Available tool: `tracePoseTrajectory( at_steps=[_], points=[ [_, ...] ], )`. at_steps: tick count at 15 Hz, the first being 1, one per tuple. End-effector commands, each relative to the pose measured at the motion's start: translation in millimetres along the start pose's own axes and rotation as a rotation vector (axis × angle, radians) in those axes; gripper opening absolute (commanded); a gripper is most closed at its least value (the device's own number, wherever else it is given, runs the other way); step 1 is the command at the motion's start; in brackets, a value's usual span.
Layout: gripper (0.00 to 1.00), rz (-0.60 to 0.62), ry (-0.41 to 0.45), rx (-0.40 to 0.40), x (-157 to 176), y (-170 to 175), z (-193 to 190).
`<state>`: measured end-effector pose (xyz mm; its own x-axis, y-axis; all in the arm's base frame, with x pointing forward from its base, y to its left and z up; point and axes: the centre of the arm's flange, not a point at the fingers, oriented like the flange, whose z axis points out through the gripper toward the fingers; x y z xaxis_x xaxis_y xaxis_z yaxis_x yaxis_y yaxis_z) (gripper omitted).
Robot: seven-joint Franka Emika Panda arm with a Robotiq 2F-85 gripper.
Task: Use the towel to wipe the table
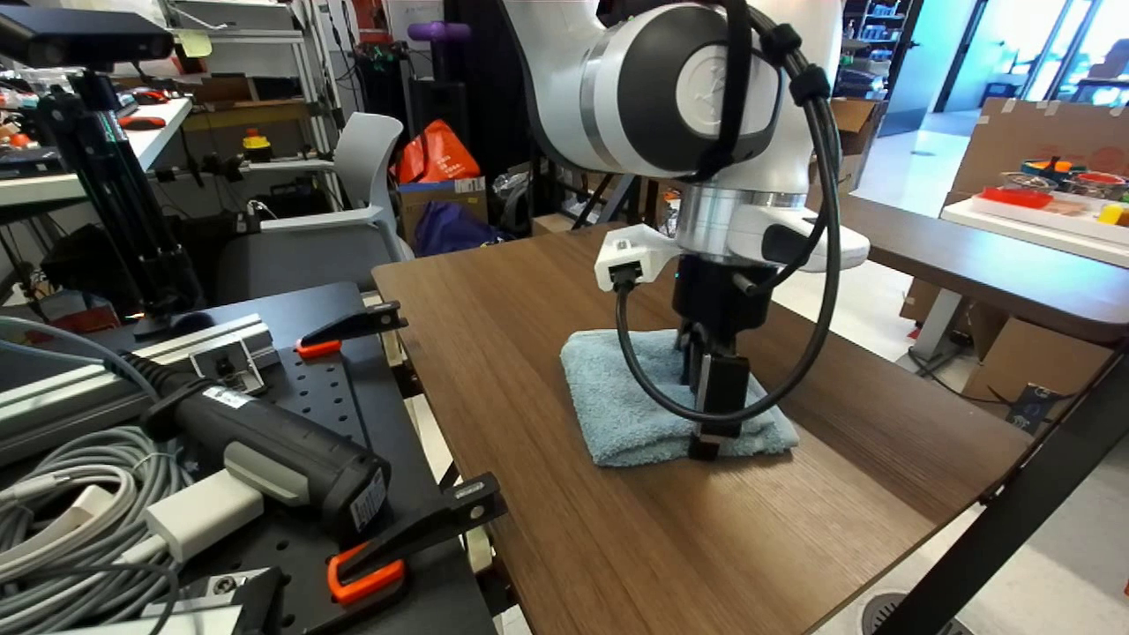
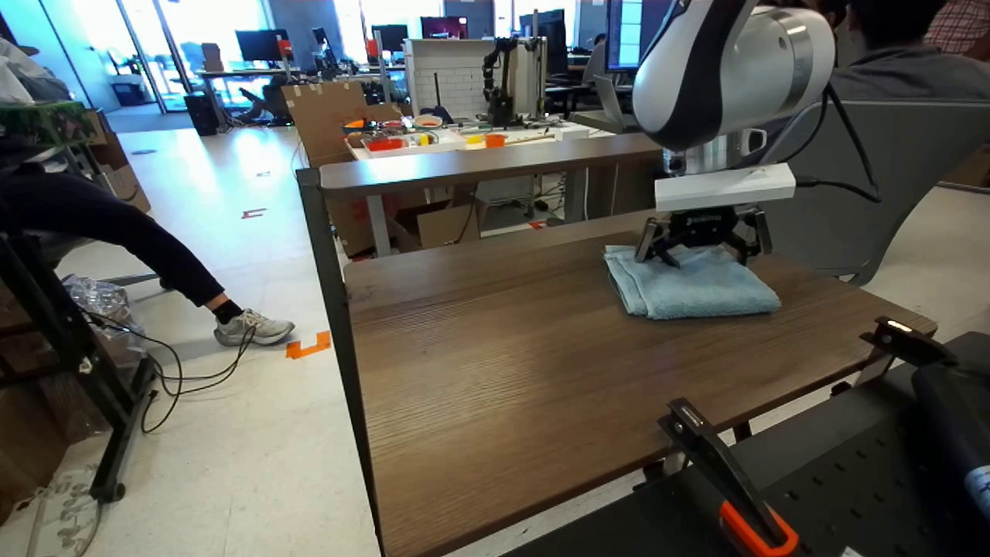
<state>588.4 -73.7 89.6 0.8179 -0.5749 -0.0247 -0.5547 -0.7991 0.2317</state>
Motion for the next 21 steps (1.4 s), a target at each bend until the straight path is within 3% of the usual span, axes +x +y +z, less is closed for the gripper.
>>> tracePoseTrajectory(
  at_steps=[1,6,15,18,21],
  points=[
    [1.0,-0.123,-0.067,-0.071,-61.3,17.6,11.9],
    [1.0,-0.252,-0.062,-0.099,-109.0,0.3,4.6],
    [1.0,-0.434,0.02,0.0,-156.3,-142.4,-23.6],
    [1.0,-0.408,0.054,0.052,-151.3,-190.6,-46.6],
    [1.0,-0.338,0.059,0.084,-119.4,-208.2,-58.0]
  ],
)
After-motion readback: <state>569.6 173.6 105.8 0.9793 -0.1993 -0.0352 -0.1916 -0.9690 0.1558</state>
